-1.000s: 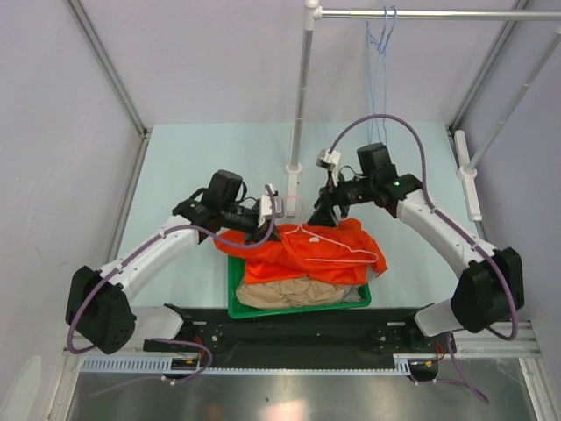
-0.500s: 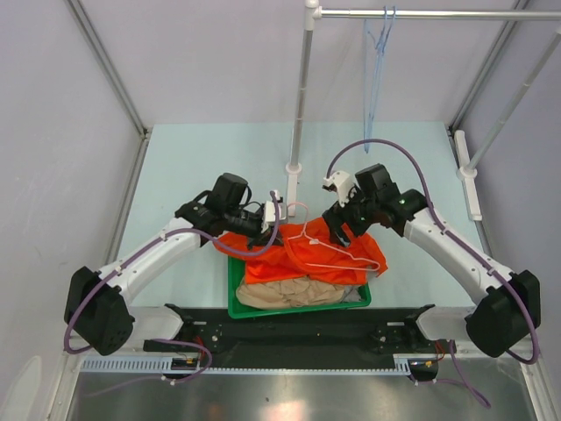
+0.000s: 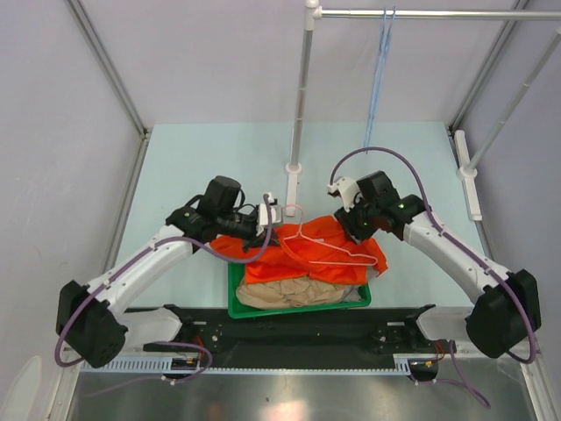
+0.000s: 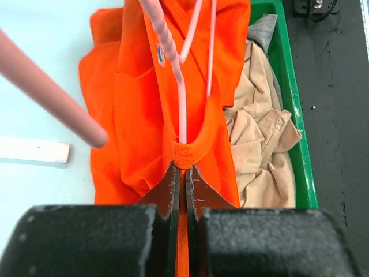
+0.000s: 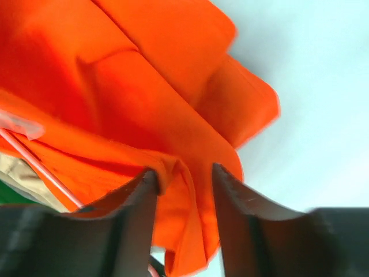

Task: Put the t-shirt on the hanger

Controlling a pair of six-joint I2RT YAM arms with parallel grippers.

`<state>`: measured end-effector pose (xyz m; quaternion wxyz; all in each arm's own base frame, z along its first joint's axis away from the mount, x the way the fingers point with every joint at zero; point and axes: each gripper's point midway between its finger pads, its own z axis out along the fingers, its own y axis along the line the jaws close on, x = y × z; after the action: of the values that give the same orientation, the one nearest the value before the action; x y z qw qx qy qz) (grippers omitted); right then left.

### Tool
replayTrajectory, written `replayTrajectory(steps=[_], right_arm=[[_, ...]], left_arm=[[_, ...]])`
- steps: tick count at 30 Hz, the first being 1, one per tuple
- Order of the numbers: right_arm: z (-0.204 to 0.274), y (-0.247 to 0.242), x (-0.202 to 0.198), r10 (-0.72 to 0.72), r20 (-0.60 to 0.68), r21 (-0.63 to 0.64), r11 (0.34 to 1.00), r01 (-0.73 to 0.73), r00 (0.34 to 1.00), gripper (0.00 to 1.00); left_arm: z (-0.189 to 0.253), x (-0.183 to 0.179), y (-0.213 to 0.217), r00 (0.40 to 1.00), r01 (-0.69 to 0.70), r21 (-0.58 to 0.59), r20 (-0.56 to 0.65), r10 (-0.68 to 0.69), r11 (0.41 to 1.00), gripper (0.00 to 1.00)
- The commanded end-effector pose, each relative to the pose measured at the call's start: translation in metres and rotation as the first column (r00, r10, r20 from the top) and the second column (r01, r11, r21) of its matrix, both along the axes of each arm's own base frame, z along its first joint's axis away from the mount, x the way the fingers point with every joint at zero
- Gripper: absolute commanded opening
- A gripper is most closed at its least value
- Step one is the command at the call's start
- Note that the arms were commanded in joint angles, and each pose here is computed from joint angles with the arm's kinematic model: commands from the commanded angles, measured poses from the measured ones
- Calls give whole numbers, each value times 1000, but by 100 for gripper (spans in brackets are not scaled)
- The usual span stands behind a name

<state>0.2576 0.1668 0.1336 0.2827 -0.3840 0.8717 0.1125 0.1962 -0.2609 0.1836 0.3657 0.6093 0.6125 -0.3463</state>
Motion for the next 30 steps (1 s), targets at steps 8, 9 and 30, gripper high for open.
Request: replayTrajectory(steps=[8,9,30], right_arm=[[15,-31,-16,-28,41,-1,1000,28,999,0],[12,-34,-17,-30,35,-4,1000,30,999,0],[51,-67,2,-75,114,68,995,68,991,0]], left_arm=[[29,3,21,991,-118,-120,45,124,986,0],[30,5,24,988,-137,-125,52,145,983,0],[6,33,59,962,-214,-37,164,217,976,0]])
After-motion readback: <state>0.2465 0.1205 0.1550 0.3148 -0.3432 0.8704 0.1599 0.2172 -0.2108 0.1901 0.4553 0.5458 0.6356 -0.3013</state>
